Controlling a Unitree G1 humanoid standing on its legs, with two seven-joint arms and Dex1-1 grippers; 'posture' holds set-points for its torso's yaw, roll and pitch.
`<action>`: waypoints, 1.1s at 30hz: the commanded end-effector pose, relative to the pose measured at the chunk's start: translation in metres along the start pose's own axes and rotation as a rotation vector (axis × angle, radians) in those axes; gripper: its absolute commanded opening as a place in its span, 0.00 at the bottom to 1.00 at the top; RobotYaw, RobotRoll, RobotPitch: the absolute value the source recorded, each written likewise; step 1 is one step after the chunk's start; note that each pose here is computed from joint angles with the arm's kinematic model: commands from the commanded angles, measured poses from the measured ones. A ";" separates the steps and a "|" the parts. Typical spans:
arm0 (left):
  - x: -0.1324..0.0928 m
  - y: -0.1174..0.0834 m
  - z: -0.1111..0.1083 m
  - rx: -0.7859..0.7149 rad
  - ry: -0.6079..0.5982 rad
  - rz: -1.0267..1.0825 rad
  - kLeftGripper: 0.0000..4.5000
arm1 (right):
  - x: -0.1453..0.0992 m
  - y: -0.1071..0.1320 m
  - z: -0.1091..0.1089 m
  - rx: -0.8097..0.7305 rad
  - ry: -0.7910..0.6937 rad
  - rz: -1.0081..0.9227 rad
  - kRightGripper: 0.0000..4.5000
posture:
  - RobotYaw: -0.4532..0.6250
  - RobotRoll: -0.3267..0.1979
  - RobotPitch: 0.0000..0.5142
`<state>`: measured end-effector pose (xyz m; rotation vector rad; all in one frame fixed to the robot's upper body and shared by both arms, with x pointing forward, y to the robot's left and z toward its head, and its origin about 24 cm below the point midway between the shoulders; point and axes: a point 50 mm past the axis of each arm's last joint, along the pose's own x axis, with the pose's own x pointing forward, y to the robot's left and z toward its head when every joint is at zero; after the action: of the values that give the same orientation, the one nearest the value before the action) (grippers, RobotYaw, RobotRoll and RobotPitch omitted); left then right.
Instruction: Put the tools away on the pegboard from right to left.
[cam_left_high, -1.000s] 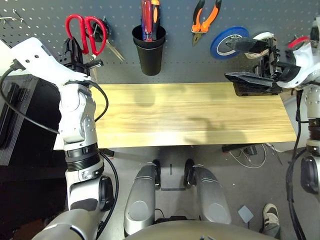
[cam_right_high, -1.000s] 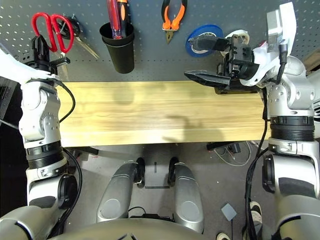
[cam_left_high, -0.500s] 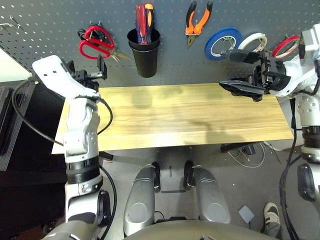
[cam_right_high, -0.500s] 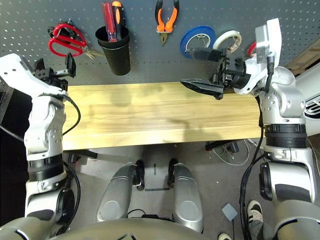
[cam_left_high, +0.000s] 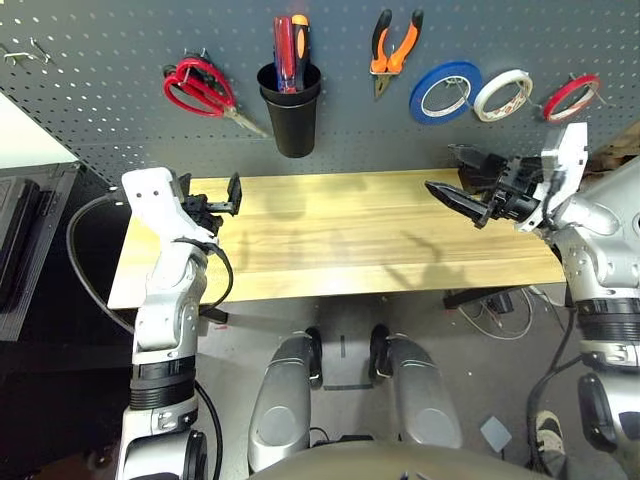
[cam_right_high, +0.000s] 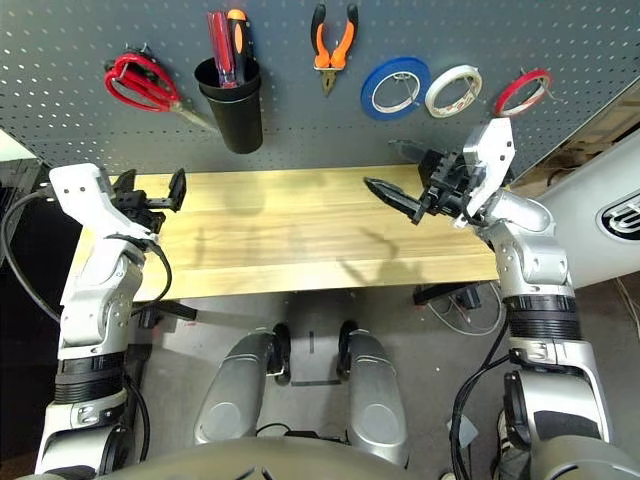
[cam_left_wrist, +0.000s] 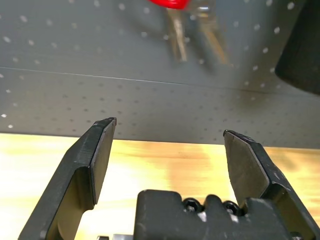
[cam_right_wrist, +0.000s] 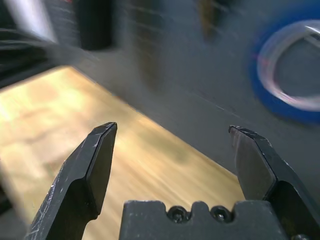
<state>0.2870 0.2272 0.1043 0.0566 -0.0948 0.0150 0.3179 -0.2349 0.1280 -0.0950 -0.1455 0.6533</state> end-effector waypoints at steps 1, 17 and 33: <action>-0.008 0.012 -0.023 0.008 0.031 0.082 0.99 | -0.008 -0.011 -0.013 -0.053 0.019 -0.224 1.00 | 0.35 0.62 0.41; -0.014 0.021 -0.035 0.087 -0.036 0.193 0.99 | -0.016 -0.003 -0.046 -0.104 -0.055 -0.529 1.00 | 0.36 0.62 0.33; -0.008 0.023 -0.042 0.081 -0.038 0.205 0.99 | -0.016 -0.011 -0.051 -0.128 -0.060 -0.594 1.00 | 0.35 0.62 0.26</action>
<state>0.2842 0.2512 0.0670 0.1213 -0.1448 0.2136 0.3218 -0.2544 0.0791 -0.1409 -0.2598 0.0518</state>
